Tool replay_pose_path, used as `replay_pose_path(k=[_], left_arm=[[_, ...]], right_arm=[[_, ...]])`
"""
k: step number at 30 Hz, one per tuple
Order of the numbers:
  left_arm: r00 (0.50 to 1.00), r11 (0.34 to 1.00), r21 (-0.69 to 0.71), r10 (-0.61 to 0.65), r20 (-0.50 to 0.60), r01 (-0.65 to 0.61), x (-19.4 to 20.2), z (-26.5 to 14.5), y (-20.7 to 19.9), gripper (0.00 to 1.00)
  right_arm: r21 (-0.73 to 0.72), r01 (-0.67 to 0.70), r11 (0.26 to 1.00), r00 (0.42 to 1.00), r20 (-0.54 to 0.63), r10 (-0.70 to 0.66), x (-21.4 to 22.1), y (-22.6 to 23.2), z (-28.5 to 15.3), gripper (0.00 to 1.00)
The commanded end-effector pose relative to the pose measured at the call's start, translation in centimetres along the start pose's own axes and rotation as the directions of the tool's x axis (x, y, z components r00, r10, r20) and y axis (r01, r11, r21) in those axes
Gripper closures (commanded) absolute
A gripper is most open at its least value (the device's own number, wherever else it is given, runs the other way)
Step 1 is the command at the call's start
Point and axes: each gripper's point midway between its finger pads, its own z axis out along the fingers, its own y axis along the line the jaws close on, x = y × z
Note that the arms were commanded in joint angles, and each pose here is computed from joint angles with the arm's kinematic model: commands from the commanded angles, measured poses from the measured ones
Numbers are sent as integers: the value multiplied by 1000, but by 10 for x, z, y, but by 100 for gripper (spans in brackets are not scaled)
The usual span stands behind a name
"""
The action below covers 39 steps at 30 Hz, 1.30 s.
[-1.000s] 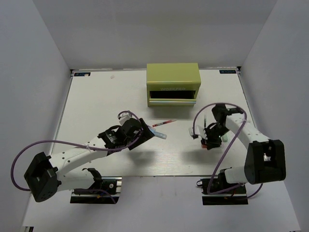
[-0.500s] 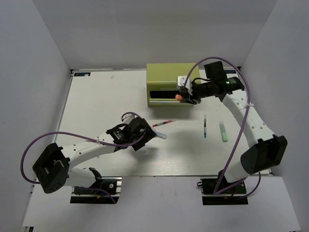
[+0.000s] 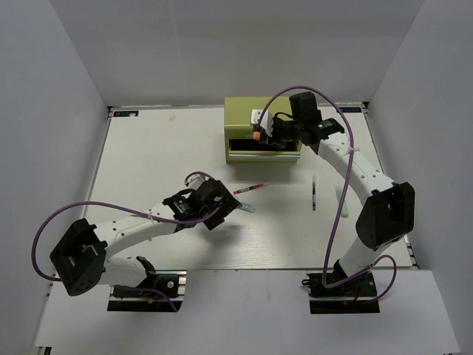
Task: Sort the stationery into containers
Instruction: Place the pen in the drawer, then pick up the pen from the center of the board.
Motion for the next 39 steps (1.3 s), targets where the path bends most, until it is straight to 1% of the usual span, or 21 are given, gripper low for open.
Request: replay_pose_path(k=[1,3,6,7,8,10,13,18,22,23,25,26,27,28,29,30,31,32,34,36,39], left_arm=[[1000,1000,24,-20,23,19,-6,-4,-9,11],[999,999,24,-29,23,29,-6,-2,-7,11],[999,1000,14,-27,22,27,-5,0,-5,11],[999,1000,14,-27,22,27,-5,0,-5,11],[999,999,21,-38,22,37,-5,2,-10,11],[999,999,10,-35,21,35,-4,5,-7,11],[999,999,2,-42,11,42,-2,7,-8,11],[998,998,12,-62,1,62,-1,11,-18,12],[999,997,-54,-50,-17,49,3,19,-16,15],[999,997,-52,-50,-17,49,2,19,-24,20],[999,993,-116,-39,-25,35,4,25,-15,26],[999,993,-113,-39,-24,36,3,25,-24,29],[999,989,-148,-32,-20,28,4,33,-19,31],[999,982,-188,-25,-25,19,5,34,-13,31],[999,983,-185,-25,-25,20,3,35,-24,32],[999,978,-206,-30,-26,24,4,38,-24,34],[999,968,-252,-22,-32,13,5,44,-23,34],[998,960,-278,-50,-23,42,2,47,-23,34],[997,952,-301,-67,-31,55,4,53,-32,34],[995,924,-377,-87,-48,62,9,65,-20,35],[994,913,-401,-103,-42,78,10,78,-26,35]], right_arm=[[56,65,996,998,-22,-64,9,-13,7,94],[53,73,996,997,-33,-71,14,-13,10,92],[47,72,996,996,-57,-69,26,-11,16,84],[41,68,997,996,-62,-65,30,-8,18,81],[48,80,996,995,-62,-77,29,-10,18,73],[46,76,996,994,-77,-73,37,-9,22,67],[48,80,996,994,-80,-76,37,-11,21,53],[47,67,997,996,-61,-64,28,-7,12,50],[83,47,995,999,-10,-46,3,0,-15,50],[114,28,993,1000,-5,-27,-1,-4,-19,50],[156,-86,984,996,-21,90,7,3,-27,56],[239,-96,966,994,-31,107,5,-9,-38,60],[258,-168,951,983,-33,182,13,-1,-41,68],[275,-201,940,975,-33,218,15,1,-44,72],[312,-207,927,972,-38,230,16,-2,-56,77],[308,-232,922,964,-56,261,25,8,-55,85],[326,-275,904,950,-52,308,29,10,-57,100],[349,-275,896,950,-45,310,25,11,-67,100],[358,-308,882,933,-70,354,44,24,-70,100],[364,-319,875,926,-74,369,53,37,-77,89],[384,-321,866,929,-51,368,51,45,-92,85]])
